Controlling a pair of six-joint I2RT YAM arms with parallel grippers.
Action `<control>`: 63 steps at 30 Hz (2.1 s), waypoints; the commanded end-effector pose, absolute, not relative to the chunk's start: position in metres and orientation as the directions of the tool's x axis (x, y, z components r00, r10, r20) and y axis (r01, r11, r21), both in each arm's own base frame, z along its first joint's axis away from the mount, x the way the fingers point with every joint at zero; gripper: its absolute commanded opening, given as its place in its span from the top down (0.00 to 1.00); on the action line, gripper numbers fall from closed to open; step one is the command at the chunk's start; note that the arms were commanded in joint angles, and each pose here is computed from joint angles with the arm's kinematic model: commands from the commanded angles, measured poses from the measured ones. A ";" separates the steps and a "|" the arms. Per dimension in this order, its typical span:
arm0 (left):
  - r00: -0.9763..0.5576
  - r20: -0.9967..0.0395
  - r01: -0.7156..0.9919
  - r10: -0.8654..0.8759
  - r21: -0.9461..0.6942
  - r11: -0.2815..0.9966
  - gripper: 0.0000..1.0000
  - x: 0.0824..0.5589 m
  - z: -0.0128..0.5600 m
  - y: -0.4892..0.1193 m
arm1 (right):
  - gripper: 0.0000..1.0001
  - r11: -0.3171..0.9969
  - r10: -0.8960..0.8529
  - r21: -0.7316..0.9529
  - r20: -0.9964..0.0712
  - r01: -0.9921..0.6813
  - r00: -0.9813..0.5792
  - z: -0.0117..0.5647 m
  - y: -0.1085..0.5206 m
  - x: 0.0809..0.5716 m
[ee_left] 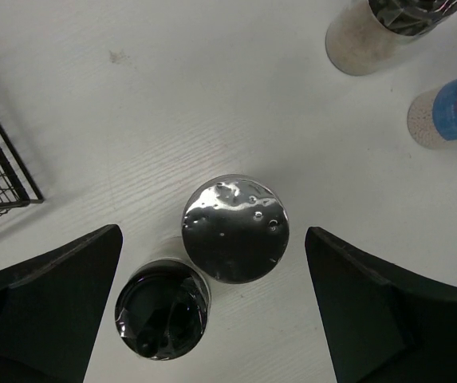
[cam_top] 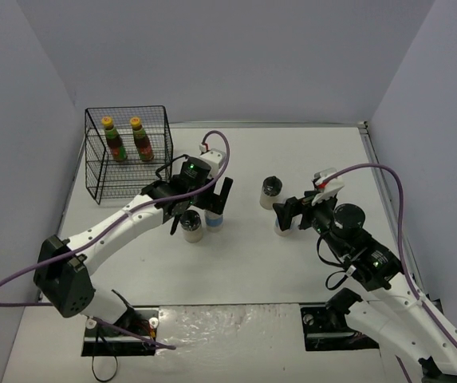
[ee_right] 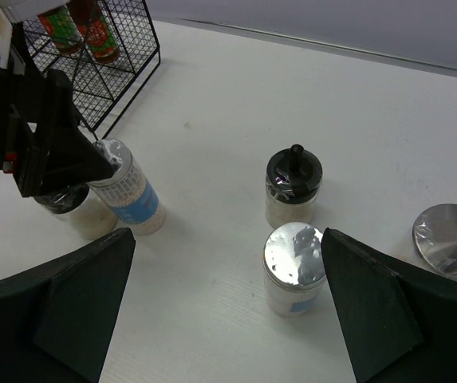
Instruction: Organize the condiment bottles
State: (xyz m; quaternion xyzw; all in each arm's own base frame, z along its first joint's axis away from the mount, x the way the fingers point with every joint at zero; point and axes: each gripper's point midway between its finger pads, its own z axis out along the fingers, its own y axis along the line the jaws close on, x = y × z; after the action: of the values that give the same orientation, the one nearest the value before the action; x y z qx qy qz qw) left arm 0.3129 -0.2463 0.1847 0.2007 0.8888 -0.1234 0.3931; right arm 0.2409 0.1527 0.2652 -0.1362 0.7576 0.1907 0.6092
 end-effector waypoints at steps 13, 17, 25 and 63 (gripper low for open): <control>-0.609 -0.757 0.460 0.235 -0.097 0.882 0.06 0.322 0.189 -0.266 | 0.00 0.892 0.075 0.136 -0.985 -0.432 -0.155 0.293 0.152 0.245; -0.618 -0.748 0.470 0.242 -0.105 0.876 0.10 0.322 0.185 -0.271 | 0.00 0.892 0.073 0.133 -0.985 -0.432 -0.153 0.292 0.152 0.245; -0.618 -0.747 0.473 0.245 -0.105 0.875 0.40 0.321 0.188 -0.274 | 0.00 0.891 0.078 0.135 -0.986 -0.433 -0.149 0.293 0.151 0.243; -0.223 -0.968 -0.215 -0.113 -0.064 0.975 1.00 0.441 0.418 0.045 | 0.00 0.876 0.067 0.135 -0.985 -0.463 -0.160 0.290 0.157 0.241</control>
State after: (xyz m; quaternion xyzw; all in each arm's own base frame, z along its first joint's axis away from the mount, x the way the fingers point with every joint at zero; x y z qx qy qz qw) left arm 0.4197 0.0191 0.3677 -0.0987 0.8391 0.0365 0.5337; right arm 0.2363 0.1488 0.2691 -0.1338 0.7537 0.1924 0.6140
